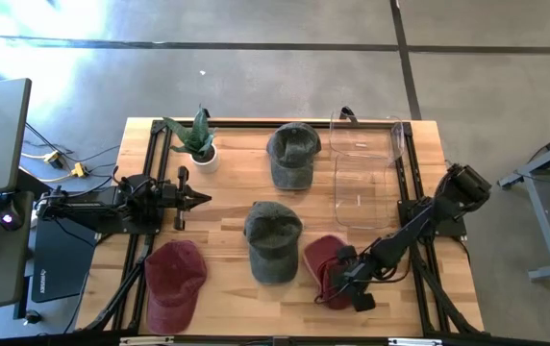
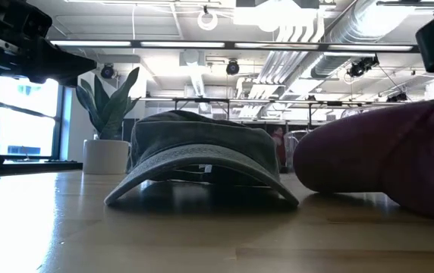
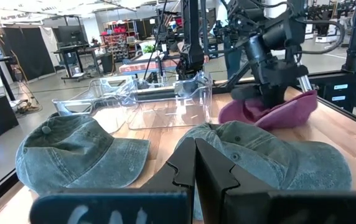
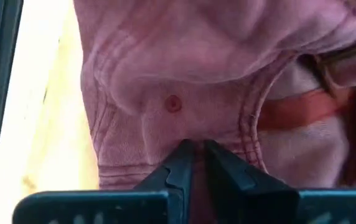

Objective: Pick & Place hat
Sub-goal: Put the right red cap into the top transparent bin

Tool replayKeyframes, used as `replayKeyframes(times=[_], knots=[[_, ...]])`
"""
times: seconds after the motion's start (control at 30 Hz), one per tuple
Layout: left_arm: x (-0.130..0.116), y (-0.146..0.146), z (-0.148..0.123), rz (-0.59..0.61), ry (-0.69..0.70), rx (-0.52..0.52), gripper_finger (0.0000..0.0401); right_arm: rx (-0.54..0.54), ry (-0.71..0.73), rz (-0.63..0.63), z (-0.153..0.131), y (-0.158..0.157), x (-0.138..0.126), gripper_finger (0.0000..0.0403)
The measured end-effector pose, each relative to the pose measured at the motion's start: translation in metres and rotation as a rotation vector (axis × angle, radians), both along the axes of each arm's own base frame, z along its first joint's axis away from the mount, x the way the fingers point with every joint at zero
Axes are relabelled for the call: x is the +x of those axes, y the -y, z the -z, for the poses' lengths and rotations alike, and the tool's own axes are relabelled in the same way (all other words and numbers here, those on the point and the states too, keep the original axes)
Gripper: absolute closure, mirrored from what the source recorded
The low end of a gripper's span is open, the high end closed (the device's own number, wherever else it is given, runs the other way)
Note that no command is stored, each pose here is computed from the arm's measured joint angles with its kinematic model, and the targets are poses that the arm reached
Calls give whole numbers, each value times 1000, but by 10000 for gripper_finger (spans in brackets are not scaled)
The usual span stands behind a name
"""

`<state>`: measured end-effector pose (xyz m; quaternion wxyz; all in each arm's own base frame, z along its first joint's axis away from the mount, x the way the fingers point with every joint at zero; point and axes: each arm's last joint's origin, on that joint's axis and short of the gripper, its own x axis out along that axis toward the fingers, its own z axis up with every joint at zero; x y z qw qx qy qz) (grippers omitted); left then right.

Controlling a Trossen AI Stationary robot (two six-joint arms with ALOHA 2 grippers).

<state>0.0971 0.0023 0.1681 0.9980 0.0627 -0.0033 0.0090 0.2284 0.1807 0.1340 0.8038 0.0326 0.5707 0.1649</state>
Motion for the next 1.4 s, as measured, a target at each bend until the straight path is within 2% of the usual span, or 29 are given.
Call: replayKeyframes(times=[0.07, 0.23, 0.4, 0.6, 0.8, 1.03, 1.13, 1.23, 1.4], knots=[[0, 0, 0, 0, 0, 0, 401, -16, 13, -27, -10, 0, 2, 364], [0, 0, 0, 0, 1, 0, 401, -29, 143, -76, -54, -6, 10, 370], [0, 0, 0, 0, 0, 0, 401, 19, 150, -215, -82, -15, 0, 322], [0, 0, 0, 0, 0, 0, 401, -125, 186, -413, -58, -43, -28, 243], [0, 0, 0, 0, 1, 0, 401, -281, 261, -410, -39, -65, -43, 216], [0, 0, 0, 0, 0, 0, 401, -381, 201, -528, 1, -79, -45, 215], [0, 0, 0, 0, 0, 0, 401, -451, 208, -505, 11, -79, -43, 225], [0, 0, 0, 0, 0, 0, 401, -486, 197, -475, 12, -75, -41, 256], [0, 0, 0, 0, -1, 0, 401, -461, 172, -440, 8, -65, -31, 341]])
